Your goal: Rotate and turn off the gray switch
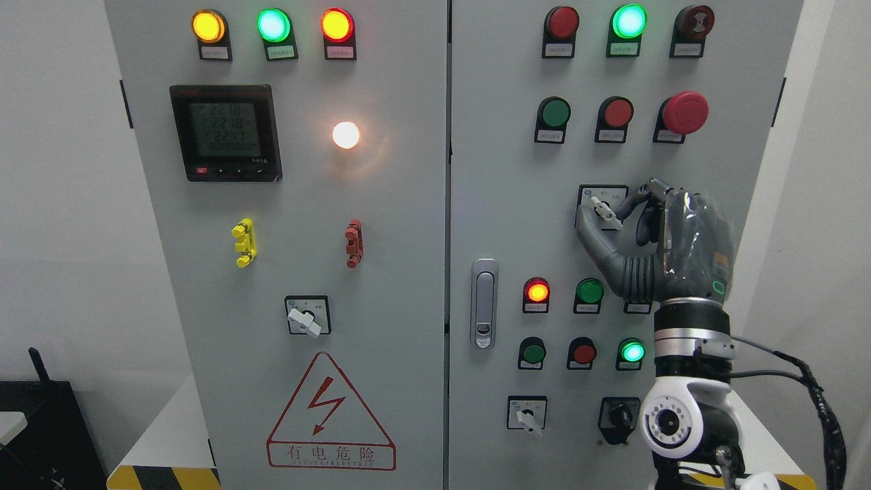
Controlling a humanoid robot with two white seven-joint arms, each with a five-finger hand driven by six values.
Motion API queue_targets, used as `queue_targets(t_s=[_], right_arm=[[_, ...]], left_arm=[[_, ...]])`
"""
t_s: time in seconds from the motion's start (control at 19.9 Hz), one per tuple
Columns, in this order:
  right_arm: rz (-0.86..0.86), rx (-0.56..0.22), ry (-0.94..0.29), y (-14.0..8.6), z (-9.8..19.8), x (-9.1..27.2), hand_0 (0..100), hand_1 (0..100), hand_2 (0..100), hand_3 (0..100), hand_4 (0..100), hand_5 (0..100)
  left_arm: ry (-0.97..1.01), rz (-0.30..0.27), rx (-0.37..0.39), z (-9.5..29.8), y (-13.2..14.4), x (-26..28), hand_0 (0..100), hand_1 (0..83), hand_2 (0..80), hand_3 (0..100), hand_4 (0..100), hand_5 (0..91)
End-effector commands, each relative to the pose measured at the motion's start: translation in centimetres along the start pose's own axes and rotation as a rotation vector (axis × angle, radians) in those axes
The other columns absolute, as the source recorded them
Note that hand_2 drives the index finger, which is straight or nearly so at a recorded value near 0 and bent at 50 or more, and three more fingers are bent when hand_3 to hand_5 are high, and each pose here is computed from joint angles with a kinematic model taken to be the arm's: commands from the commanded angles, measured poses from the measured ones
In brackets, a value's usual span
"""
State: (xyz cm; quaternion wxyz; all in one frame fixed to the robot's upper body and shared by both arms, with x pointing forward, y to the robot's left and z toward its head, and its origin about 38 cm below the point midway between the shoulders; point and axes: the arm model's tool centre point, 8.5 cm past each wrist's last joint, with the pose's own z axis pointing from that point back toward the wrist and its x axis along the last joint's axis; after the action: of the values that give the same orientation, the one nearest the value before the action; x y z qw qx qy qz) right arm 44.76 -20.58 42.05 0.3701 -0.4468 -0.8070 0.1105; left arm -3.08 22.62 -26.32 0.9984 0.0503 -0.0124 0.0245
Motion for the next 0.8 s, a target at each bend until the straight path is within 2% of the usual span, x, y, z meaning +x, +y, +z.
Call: queue_targets(t_s=[0.0, 0.5, 0.75], right_arm=[[0.005, 0.005, -0.003, 0.18, 0.05, 0.19, 21, 44, 68, 100, 99, 100], [0.008, 0.011, 0.007, 0.4, 0.05, -0.02, 24, 46, 68, 100, 100, 100], [0.007, 0.011, 0.006, 0.38, 0.01, 0.02, 31, 46, 68, 100, 99, 100]], left_arm=[[0.014, -0.003, 0.001, 0.06, 0.03, -0.48, 12, 38.9, 0.0, 0, 0, 0.0], [0.014, -0.003, 0.001, 0.06, 0.03, -0.48, 12, 38.9, 0.0, 0, 0, 0.0], [0.014, -0.003, 0.0, 0.06, 0.02, -0.48, 12, 38.9, 0.0, 0, 0, 0.0]])
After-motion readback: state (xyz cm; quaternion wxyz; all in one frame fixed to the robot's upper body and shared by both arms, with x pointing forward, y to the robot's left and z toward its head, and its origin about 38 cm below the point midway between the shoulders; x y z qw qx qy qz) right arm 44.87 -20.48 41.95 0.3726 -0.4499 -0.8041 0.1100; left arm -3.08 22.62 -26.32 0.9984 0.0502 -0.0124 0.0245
